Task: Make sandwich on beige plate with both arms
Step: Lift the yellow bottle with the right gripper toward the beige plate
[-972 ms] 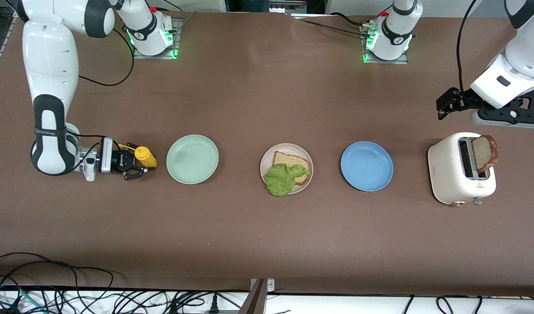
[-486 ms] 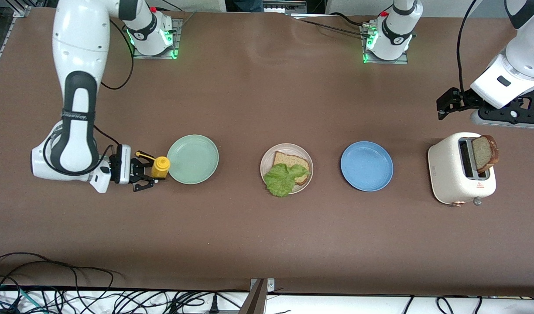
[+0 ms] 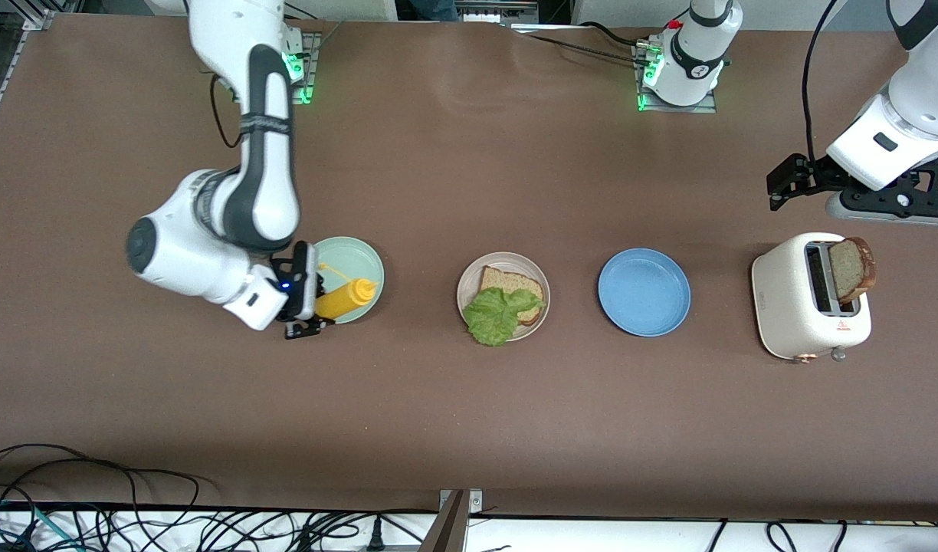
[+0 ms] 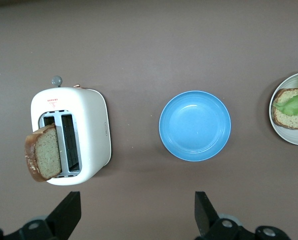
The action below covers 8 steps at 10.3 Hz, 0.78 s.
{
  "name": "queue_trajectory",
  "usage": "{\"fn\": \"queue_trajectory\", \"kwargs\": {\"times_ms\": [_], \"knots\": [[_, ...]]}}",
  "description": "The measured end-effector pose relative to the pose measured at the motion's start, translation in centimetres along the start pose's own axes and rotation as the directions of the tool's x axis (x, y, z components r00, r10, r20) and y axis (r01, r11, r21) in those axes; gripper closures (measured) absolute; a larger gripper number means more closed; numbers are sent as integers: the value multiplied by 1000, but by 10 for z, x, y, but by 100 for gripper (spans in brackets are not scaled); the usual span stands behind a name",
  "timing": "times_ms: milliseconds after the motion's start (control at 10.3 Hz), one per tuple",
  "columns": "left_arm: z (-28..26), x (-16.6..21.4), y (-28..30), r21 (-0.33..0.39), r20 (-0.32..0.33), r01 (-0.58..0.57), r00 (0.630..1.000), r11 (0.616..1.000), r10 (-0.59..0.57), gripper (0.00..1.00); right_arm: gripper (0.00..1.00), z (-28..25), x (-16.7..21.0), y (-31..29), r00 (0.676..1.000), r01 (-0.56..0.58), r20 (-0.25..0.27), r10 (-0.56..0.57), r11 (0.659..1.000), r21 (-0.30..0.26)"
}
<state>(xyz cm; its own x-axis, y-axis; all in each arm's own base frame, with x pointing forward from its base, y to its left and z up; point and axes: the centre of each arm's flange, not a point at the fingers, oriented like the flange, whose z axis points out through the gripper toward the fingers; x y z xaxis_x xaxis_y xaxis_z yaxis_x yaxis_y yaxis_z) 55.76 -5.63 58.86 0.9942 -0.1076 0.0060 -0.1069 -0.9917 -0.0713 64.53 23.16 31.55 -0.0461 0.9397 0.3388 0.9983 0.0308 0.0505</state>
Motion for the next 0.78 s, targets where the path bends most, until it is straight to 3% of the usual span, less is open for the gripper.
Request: {"fn": "queue_trajectory", "kwargs": {"times_ms": [389, 778], "knots": [[0, 0, 0, 0, 0, 1, 1000, 1000, -1, 0, 59, 19, 108, -10, 959, -73, 270, 85, 996, -53], [0, 0, -2, 0, 0, 4, 1000, 1000, -4, 0, 59, 84, 179, -42, 867, -40, 483, 122, 983, -177]]}}
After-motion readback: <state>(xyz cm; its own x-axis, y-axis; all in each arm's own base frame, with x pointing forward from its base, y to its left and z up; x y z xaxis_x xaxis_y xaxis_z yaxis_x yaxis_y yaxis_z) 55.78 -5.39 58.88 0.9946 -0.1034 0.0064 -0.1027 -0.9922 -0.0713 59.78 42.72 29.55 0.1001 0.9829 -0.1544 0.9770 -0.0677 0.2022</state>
